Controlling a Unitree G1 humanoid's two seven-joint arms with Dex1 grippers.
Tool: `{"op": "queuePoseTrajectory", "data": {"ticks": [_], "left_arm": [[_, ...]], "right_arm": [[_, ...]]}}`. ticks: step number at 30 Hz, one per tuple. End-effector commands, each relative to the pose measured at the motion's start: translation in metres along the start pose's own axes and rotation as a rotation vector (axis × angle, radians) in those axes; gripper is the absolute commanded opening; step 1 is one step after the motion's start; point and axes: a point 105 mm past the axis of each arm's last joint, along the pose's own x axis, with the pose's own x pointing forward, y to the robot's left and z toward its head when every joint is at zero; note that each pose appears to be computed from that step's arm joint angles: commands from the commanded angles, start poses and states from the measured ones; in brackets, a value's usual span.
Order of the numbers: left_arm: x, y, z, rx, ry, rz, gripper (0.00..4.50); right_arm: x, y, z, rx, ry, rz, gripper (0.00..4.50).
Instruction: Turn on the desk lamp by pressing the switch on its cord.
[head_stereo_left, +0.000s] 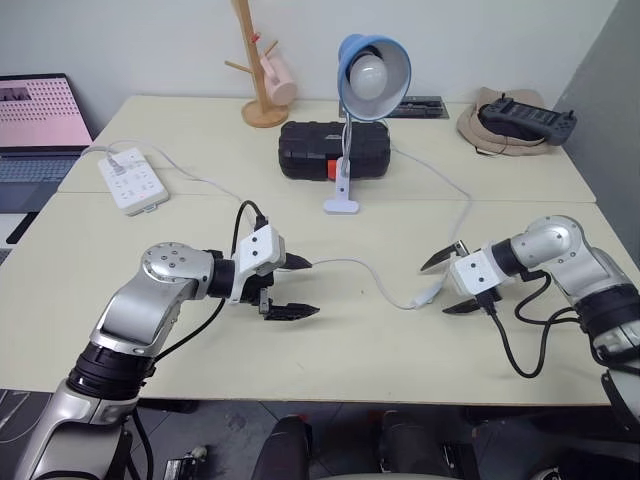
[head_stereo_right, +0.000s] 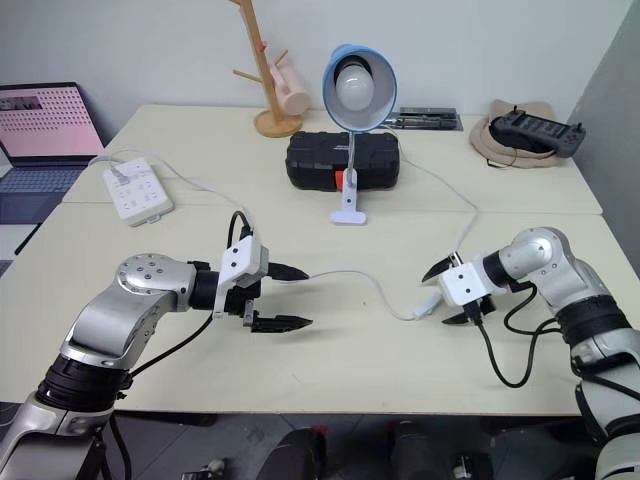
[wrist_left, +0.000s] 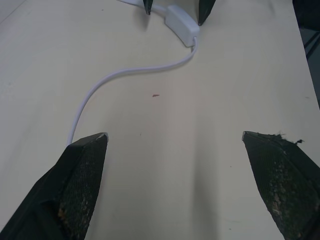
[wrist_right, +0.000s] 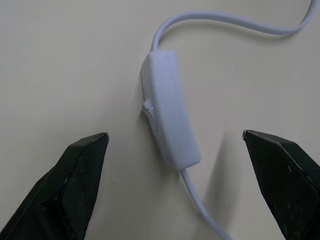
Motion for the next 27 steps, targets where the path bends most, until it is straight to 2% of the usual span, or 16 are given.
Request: {"op": "queuePoseTrajectory", "data": {"ticks": [1,4,13,16,21,24,27], "left_arm": [[-0.004,0.001,0.014,0.036,-0.032,0.008,4.5],[-0.004,0.001,0.014,0.036,-0.033,0.007,4.5],[-0.005,0.003,0.016,0.037,-0.037,0.01,4.5],[-0.005,0.003,0.017,0.033,-0.04,0.01,4.5],[-0.006,0.002,0.016,0.026,-0.039,0.009,4.5],[-0.011,0.006,0.017,-0.018,-0.059,0.029,4.5],[-0.017,0.012,0.016,-0.049,-0.065,0.05,4.5]], "right_arm": [[-0.006,-0.001,-0.005,-0.033,0.029,0.026,3.44],[-0.007,-0.002,-0.006,-0.044,0.027,0.029,2.84],[-0.003,0.002,-0.002,-0.032,-0.011,0.041,0.53],[-0.003,0.003,0.002,-0.024,-0.031,0.041,0.37],[-0.004,-0.003,0.021,0.17,-0.173,-0.01,0.37],[-0.008,-0.017,0.044,0.455,-0.354,-0.073,0.37],[-0.011,-0.019,0.061,0.704,-0.482,-0.061,0.37]]}}
